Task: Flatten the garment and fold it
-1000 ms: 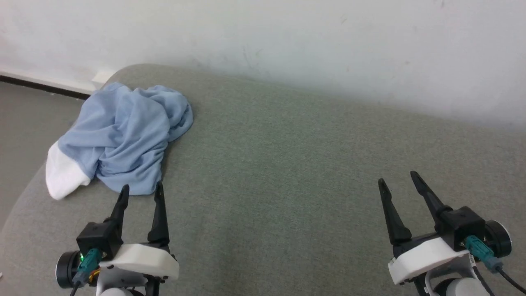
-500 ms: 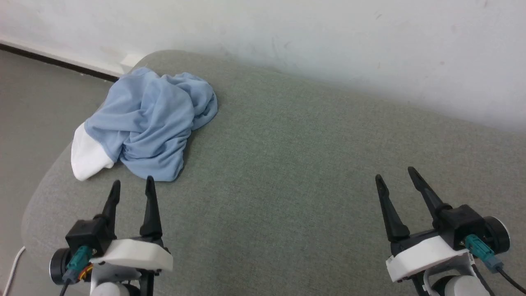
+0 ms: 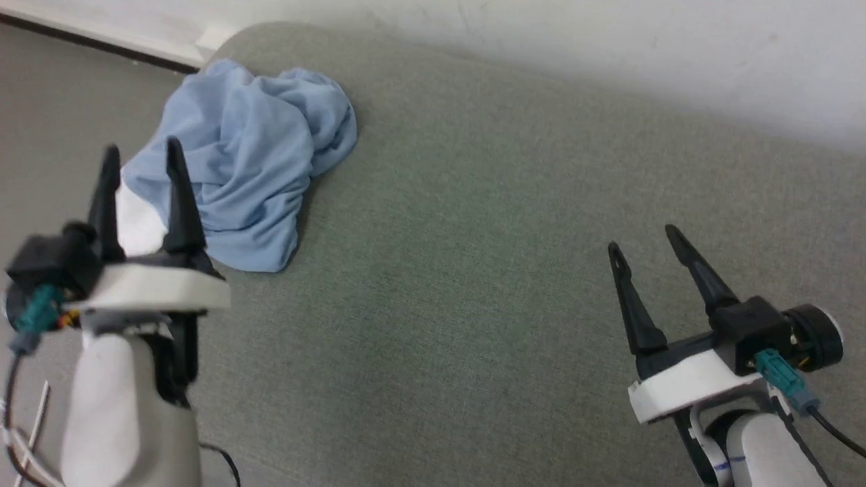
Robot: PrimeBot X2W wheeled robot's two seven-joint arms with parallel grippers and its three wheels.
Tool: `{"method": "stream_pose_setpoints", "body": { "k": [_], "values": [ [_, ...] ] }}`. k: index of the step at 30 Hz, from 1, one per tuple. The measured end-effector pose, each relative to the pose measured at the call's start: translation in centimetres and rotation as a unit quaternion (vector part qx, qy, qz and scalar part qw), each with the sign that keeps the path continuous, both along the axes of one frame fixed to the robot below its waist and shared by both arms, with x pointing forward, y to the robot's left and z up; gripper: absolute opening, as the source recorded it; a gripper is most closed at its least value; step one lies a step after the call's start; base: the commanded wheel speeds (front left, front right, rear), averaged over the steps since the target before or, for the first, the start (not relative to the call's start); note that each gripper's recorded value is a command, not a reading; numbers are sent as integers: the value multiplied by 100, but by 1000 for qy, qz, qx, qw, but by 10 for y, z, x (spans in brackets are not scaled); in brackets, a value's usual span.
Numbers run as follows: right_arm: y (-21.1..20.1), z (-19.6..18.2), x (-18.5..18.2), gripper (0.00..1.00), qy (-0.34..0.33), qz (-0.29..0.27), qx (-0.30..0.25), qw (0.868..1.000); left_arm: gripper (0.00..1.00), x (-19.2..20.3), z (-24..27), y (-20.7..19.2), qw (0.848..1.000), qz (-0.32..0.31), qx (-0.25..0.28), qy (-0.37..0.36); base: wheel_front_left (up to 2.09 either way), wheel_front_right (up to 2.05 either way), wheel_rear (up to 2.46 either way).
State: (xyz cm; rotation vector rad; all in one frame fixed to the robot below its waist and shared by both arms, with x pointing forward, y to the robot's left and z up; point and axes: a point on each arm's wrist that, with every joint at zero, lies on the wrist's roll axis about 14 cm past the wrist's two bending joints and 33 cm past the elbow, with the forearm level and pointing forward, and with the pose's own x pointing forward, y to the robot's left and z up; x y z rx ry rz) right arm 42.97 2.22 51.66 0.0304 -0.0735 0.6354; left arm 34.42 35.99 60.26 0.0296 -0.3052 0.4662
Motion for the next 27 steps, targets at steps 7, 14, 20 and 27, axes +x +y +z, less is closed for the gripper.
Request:
{"method": "stream_pose_setpoints", "body": {
  "k": [7,14,20,27],
  "values": [
    [-3,-15,21,100,6,-10,-6,1000,100,50,4,34,999,-2,27,29,0,0,0],
    [-10,-33,35,100,20,-23,-9,1000,100,90,-20,69,994,3,-4,108,0,0,0],
    [-19,-50,45,100,33,-35,-6,999,100,114,-90,80,964,-7,-110,242,0,0,0],
    [-27,-68,51,100,49,-45,-8,998,100,101,-166,82,895,-1,-227,384,0,0,0]
  ]
}}
